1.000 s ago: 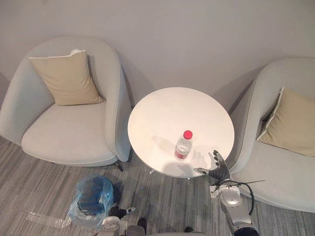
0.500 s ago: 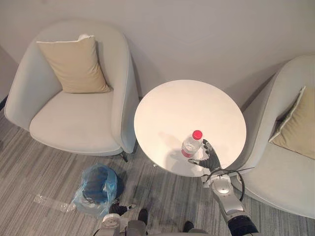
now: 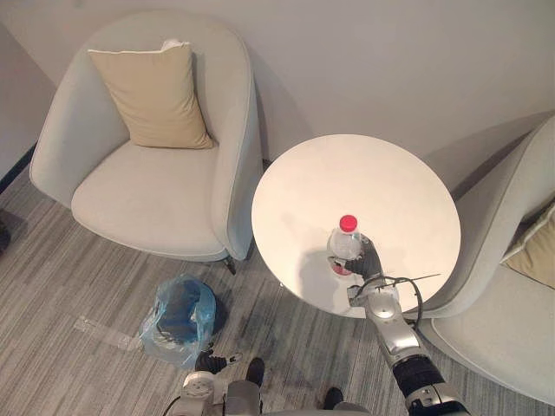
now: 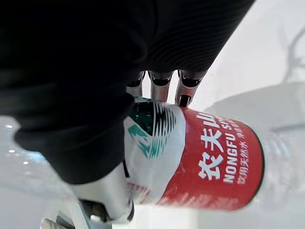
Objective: Gather rubbish on tea table into small bin, then transfer packed bag to large trash can.
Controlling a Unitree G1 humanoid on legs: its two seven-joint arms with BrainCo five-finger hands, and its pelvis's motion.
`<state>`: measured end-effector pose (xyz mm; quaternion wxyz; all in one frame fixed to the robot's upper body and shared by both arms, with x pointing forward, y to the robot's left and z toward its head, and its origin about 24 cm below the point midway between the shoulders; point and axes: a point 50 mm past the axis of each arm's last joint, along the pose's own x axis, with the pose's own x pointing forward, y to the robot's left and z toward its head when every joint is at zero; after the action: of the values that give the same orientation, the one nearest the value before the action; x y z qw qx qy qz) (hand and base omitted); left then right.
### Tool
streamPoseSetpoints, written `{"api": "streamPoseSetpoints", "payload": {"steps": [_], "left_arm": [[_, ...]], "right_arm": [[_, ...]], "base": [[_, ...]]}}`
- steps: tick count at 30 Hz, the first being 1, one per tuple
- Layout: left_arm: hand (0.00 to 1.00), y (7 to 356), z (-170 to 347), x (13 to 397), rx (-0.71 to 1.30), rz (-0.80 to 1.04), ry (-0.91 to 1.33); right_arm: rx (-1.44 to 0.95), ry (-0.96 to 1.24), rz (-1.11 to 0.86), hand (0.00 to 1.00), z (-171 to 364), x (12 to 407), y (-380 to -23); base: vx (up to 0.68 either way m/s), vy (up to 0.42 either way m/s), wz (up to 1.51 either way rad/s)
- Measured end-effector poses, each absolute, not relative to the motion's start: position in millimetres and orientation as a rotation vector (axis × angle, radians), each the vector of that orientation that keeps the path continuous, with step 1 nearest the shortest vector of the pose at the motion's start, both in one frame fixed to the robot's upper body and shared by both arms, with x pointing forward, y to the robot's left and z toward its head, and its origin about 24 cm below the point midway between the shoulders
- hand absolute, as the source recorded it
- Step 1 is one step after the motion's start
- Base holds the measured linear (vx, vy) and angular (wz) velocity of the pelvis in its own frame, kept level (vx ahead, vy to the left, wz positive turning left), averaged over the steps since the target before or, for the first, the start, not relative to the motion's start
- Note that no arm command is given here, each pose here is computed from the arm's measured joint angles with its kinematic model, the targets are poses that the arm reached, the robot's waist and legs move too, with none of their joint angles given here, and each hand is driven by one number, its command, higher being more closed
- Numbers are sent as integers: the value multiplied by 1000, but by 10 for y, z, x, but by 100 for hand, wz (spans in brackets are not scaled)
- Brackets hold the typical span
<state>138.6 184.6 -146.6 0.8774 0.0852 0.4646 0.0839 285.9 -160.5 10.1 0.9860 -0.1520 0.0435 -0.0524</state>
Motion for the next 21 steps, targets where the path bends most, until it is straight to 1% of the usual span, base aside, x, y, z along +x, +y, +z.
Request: {"api": "streamPoseSetpoints", "payload": {"steps": [6,10,16,19,21], "left_arm": [[0,1832,-1463,1394,173,172,967],[0,1815,-1469,1388,171,168,973],[0,1793,-1483,1366,171,162,991],[0,1822,-1504,1319,184,162,1011],[0,1763,-1526,1292,176,148,1028]], "right_arm": [[-260,83,-103,100,120,2846,-1593],[-229,-7,-111,100,297,2722,-1626],[-227,-17,-156,100,305,2496,-1786],[-208,-59,-150,100,383,2365,-1744],[-215,-57,-151,100,374,2313,-1752]], "base": [[27,1,4],[36,-5,-12],[43,-8,-14],[18,-34,-22],[93,-51,-38]]}}
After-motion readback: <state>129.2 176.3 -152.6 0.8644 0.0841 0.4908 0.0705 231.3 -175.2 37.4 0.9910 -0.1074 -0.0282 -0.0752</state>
